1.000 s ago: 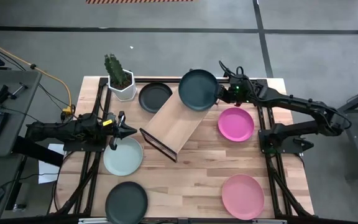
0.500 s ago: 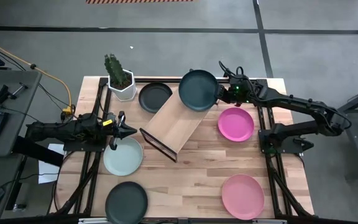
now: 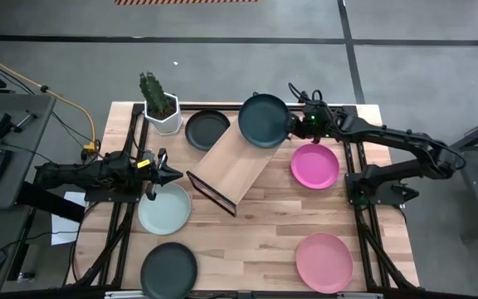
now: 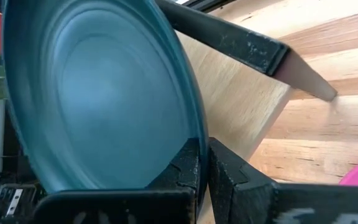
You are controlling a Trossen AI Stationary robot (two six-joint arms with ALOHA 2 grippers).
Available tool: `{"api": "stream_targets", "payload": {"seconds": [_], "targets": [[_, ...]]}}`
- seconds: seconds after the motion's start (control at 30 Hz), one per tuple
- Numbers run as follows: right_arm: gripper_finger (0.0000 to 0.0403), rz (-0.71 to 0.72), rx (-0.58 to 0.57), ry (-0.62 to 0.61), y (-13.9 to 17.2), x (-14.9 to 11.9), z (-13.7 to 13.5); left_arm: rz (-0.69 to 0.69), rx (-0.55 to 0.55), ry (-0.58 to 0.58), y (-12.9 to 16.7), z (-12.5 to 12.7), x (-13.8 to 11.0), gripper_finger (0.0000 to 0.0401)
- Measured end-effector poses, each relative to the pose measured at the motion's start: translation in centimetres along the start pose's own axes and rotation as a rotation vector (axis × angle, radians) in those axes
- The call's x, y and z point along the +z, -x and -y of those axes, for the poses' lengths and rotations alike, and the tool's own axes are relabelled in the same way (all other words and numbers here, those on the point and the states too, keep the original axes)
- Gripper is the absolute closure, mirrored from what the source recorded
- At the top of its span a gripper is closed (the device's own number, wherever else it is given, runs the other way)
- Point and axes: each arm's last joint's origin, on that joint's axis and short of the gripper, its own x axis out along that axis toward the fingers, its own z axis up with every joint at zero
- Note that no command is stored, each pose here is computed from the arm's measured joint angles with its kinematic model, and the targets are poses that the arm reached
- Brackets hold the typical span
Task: Place and stack plates onto a shelf
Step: Put the dark green plate on the shelf
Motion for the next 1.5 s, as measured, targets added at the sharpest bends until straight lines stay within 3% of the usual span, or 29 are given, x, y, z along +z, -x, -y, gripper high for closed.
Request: {"api": "stream_targets", "payload": {"seconds": [0.27,0.77,1.13,1.5], "targets": [[0.0395,-0.004,-0.005,0.002,-0.2,0.0,0.0,0.0,0.0,0.0,0.0,0.0,0.0,0.0401],[0.0295,0.016,-0.01,0.017,0.0,0.3,0.1,0.001,0.0,0.0,0.0,0.0,0.0,0.0401],[0.029,0.081,0.026,0.017,0.2,1.7,0.1,0.0,0.0,0.0,0.0,0.0,0.0,0.0401],[0.029,0.177,0.119,0.07,3.0,2.9,-0.3,0.0,0.0,0.0,0.0,0.0,0.0,0.0401]]}}
